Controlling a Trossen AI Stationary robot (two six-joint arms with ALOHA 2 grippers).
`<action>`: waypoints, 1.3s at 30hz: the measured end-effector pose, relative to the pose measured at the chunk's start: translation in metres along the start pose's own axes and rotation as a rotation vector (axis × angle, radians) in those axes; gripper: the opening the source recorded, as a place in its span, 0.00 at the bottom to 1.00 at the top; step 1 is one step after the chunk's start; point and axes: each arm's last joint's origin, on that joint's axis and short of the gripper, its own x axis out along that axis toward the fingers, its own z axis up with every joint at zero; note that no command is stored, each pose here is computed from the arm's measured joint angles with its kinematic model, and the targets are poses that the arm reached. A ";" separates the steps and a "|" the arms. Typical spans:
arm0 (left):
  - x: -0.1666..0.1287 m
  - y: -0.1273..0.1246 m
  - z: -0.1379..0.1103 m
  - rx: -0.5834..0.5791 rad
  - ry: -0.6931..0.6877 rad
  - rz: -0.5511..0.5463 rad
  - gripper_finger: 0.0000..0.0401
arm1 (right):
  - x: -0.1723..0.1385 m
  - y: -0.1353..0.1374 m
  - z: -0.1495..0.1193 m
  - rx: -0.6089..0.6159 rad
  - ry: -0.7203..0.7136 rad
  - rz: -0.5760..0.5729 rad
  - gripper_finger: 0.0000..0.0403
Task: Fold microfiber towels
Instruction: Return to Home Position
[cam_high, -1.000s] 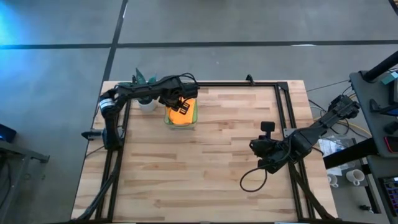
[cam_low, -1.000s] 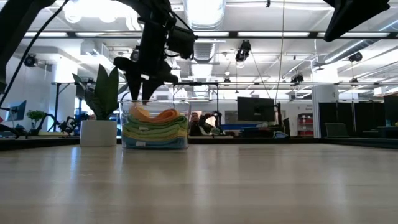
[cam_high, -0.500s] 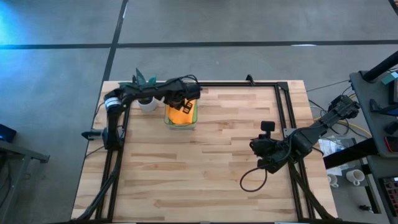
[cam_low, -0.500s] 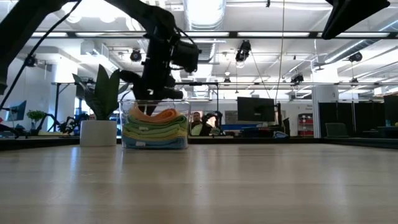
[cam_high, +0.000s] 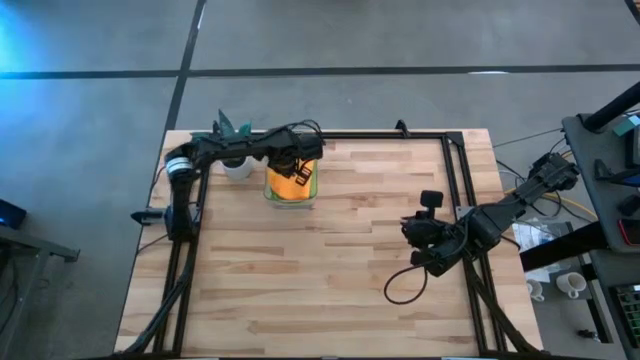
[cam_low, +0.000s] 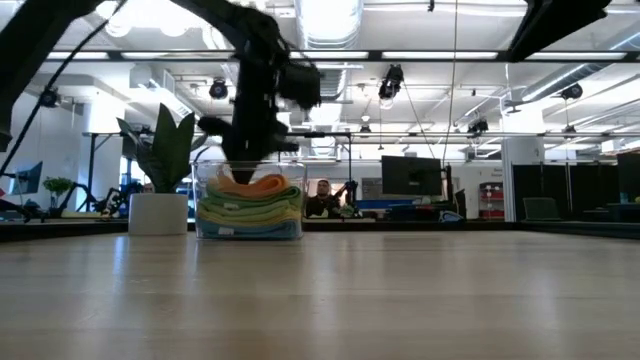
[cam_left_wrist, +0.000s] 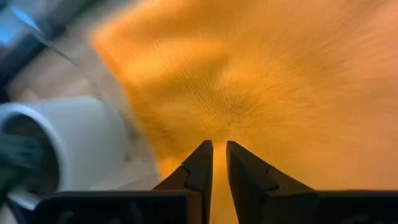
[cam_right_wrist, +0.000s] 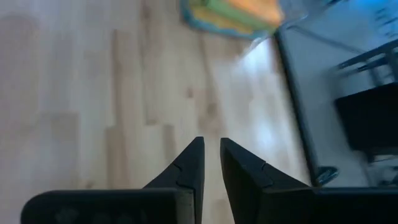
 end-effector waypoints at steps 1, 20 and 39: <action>-0.011 0.004 0.000 0.019 -0.018 -0.013 0.08 | 0.002 0.000 0.000 0.002 -0.018 -0.026 0.12; -0.118 0.039 -0.146 0.683 -0.949 -0.991 0.08 | 0.094 -0.040 0.043 0.065 -0.597 0.167 0.12; -0.019 0.148 -0.235 0.367 -1.427 -1.161 0.01 | 0.044 -0.094 -0.051 0.318 -0.810 0.125 0.12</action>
